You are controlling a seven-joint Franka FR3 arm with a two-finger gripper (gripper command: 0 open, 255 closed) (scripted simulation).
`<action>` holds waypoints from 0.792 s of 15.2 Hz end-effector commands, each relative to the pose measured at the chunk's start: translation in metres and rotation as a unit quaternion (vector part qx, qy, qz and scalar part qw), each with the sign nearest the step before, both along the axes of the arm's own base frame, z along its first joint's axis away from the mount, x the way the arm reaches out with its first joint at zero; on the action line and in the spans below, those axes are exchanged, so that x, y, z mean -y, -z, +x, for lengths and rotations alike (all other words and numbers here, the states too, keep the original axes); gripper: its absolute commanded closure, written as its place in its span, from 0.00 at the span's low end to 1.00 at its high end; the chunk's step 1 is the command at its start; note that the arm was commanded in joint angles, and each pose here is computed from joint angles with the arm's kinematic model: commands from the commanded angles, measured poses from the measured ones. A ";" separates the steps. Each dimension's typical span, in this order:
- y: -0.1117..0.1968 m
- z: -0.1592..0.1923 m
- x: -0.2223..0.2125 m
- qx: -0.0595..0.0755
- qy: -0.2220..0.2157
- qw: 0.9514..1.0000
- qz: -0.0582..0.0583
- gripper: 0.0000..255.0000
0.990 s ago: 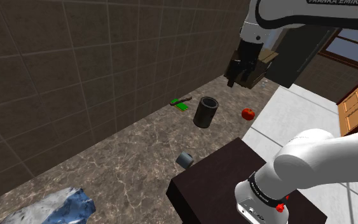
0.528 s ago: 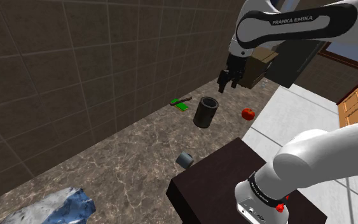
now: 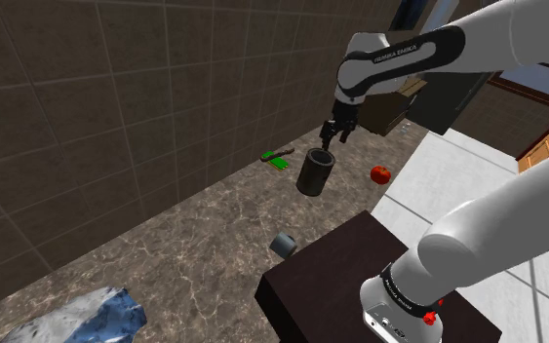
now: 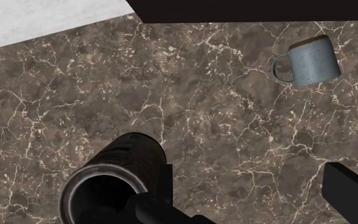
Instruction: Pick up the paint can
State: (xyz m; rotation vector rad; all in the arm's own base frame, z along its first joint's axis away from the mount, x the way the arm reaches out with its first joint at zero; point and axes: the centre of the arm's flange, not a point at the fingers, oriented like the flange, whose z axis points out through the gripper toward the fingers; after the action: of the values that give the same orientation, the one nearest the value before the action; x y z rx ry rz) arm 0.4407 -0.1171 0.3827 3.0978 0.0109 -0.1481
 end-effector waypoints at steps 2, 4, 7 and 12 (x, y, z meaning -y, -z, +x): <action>0.030 0.018 0.017 0.003 0.001 1.000 -0.001 0.00; 0.049 0.032 0.027 0.004 0.001 1.000 -0.001 0.00; 0.079 0.052 0.044 0.006 0.002 1.000 -0.001 0.00; 0.127 0.086 0.071 0.010 0.003 1.000 -0.002 0.00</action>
State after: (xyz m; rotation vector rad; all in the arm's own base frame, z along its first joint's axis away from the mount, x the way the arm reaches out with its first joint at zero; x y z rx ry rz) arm 0.5204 -0.1827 0.2660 3.0964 0.0001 -0.1192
